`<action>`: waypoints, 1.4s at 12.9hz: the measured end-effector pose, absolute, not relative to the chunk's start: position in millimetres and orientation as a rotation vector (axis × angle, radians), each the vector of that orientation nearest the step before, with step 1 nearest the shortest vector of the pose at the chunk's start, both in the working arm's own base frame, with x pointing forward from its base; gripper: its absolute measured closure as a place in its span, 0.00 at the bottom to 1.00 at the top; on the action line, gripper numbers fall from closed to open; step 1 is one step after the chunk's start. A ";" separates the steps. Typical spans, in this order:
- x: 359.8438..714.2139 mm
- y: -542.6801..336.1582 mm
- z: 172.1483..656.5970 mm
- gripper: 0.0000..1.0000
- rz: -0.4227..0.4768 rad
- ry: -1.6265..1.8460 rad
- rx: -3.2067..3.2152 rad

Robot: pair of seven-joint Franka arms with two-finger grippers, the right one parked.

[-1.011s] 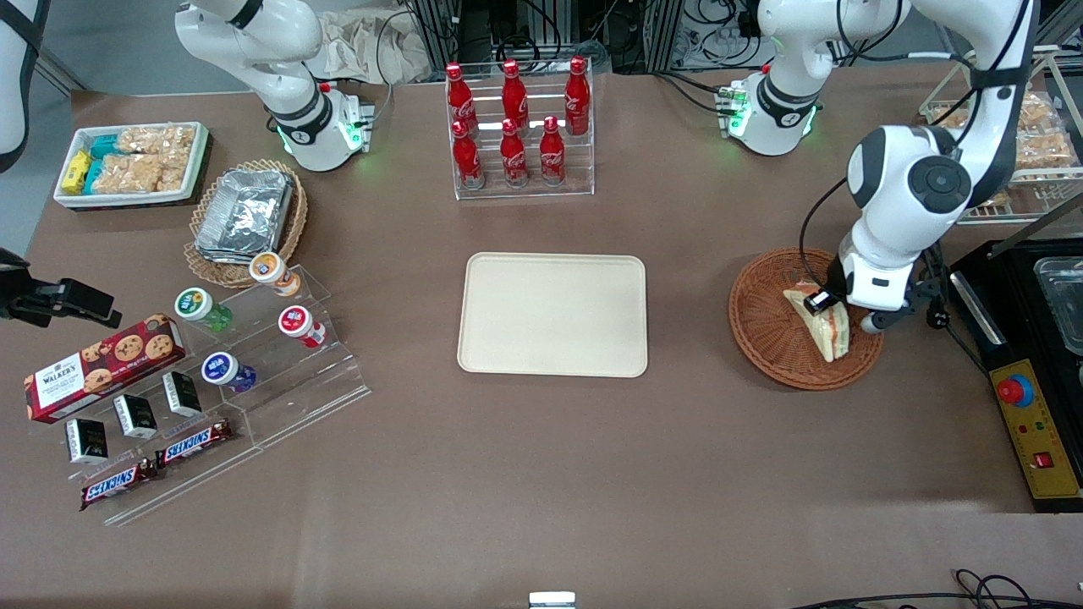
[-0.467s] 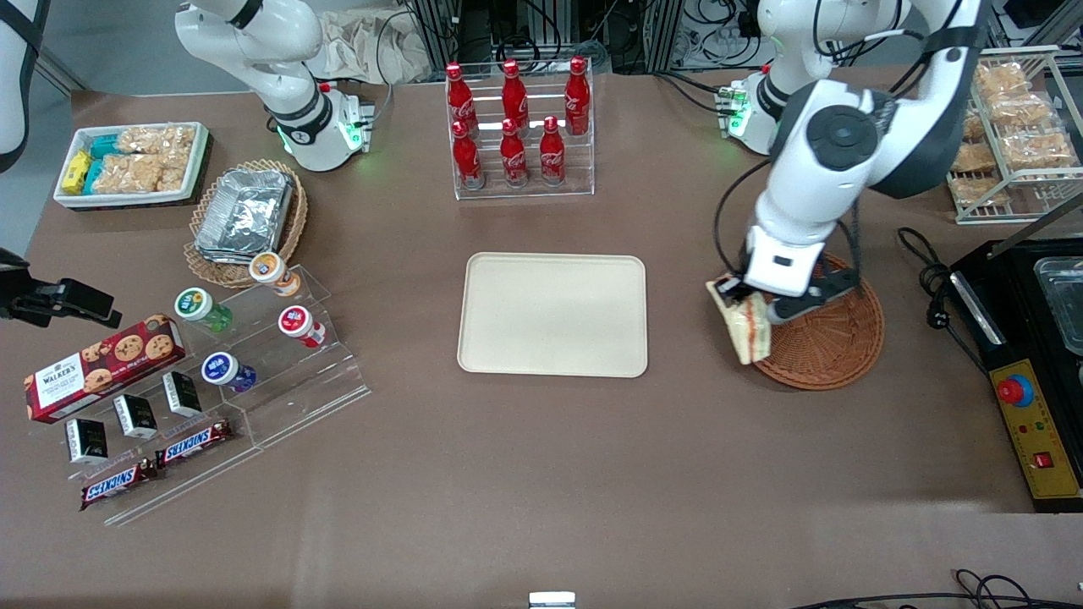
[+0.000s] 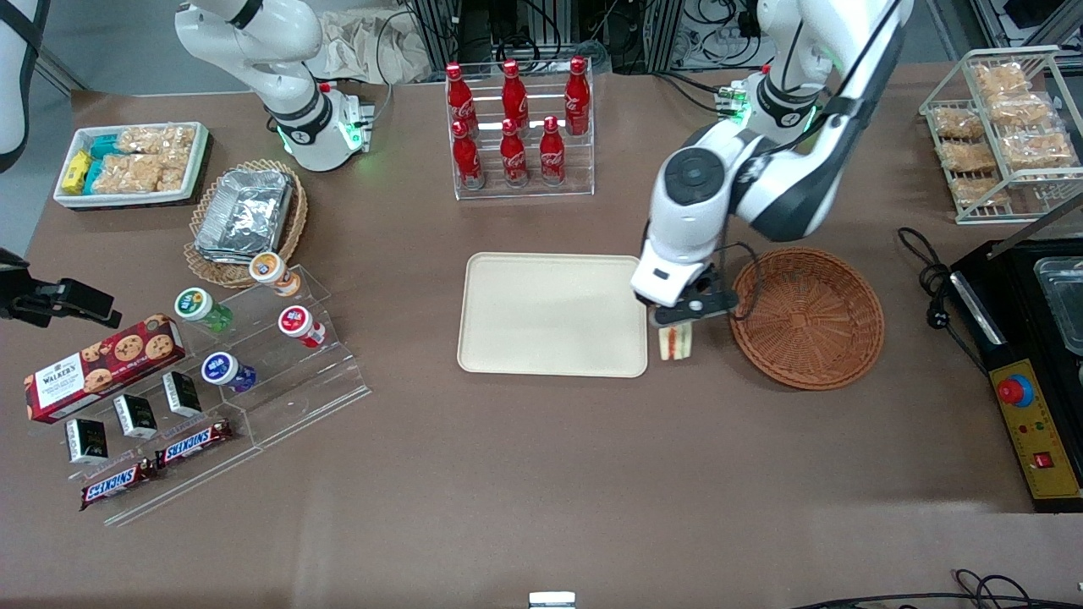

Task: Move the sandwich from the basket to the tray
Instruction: 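Lift the sandwich and carry it with the left gripper to the tray, then lower the sandwich onto the cream tray and open the left gripper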

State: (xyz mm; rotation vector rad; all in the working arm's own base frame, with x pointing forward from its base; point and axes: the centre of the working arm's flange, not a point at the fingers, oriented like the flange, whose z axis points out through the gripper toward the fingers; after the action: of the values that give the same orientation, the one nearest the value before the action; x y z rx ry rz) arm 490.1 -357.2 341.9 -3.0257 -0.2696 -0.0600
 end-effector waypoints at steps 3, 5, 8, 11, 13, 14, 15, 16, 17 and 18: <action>474.4 -397.9 299.2 0.79 -0.039 -0.214 -3.000; 467.3 -411.1 272.9 0.79 -0.031 -0.194 -2.996; 460.5 -417.7 239.2 0.79 -0.016 -0.132 -2.979; 456.4 -419.9 219.8 0.80 -0.009 -0.085 -2.963; 457.6 -421.7 221.7 0.72 -0.016 -0.083 -2.967; 458.0 -422.0 222.3 0.61 -0.017 -0.084 -2.967; 459.0 -422.4 223.3 0.50 -0.020 -0.085 -2.969; 461.7 -423.3 226.7 0.39 -0.027 -0.091 -2.972; 466.7 -423.9 233.7 0.28 -0.038 -0.102 -2.969; 473.9 -423.9 245.5 0.17 -0.046 -0.121 -2.955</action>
State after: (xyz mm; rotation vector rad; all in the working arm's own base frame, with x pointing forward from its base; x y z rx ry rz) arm 473.9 -423.9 245.5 -2.9550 -0.1212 -0.0458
